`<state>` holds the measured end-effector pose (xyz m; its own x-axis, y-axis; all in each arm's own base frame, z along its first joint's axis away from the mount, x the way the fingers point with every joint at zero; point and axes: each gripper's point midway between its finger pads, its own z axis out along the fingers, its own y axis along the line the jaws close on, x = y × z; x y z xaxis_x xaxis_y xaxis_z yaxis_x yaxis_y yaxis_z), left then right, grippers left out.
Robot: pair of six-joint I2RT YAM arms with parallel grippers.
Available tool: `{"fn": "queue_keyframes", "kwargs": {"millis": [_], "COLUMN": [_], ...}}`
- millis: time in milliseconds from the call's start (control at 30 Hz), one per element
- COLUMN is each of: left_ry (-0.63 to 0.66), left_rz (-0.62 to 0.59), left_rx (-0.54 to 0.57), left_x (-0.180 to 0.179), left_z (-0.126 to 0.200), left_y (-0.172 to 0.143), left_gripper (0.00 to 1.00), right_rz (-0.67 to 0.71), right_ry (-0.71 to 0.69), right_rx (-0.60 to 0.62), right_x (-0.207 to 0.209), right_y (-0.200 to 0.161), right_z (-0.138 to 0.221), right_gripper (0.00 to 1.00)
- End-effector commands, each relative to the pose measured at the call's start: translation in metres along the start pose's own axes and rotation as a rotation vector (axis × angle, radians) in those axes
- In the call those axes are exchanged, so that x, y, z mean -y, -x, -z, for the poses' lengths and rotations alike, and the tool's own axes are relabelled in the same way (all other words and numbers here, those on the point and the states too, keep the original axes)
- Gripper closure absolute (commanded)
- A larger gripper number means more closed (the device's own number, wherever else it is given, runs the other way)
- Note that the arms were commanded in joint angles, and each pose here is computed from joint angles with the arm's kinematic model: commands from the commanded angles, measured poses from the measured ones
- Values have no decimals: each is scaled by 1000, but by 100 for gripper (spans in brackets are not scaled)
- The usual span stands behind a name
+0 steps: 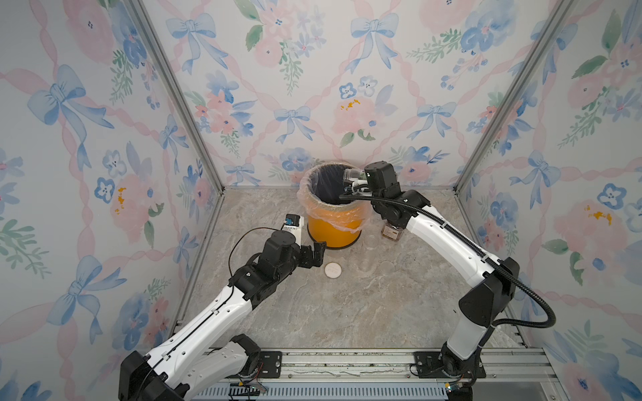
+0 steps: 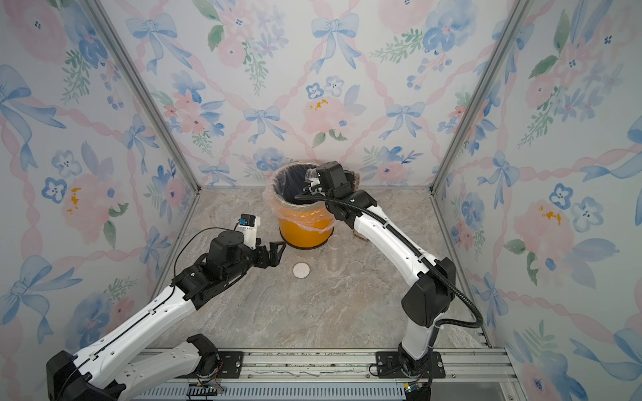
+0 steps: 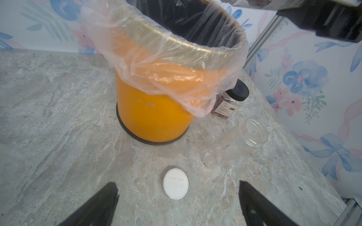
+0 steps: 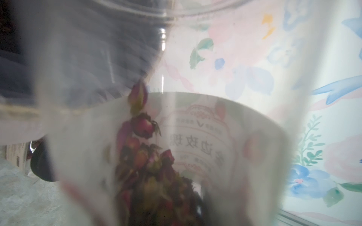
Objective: Empty the moldy dried flower tea in the jars
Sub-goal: Pour the moldy dried flower tea into the trash bin.
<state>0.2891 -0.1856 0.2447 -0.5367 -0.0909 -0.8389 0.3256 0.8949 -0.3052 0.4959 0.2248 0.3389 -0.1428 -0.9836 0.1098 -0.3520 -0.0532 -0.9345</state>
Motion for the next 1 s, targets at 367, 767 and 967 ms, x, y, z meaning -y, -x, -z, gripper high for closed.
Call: {"fn": "queue_keyframes", "kwargs": {"millis": [367, 767, 967], "left_ry": [9, -9, -13], "left_rz": [4, -2, 3], "left_rx": [-20, -14, -12], "left_x": [-9, -8, -10], "left_z": [-1, 1, 0], "left_y": [-11, -12, -15], "left_gripper": [2, 2, 2], "right_rz": [262, 369, 382], "right_ry": [-44, -56, -119], "right_rx": [0, 26, 23], "right_x": [2, -3, 8], "right_y": [28, 36, 40], "right_z": [-12, -28, -38], "right_gripper": [68, 73, 74]}}
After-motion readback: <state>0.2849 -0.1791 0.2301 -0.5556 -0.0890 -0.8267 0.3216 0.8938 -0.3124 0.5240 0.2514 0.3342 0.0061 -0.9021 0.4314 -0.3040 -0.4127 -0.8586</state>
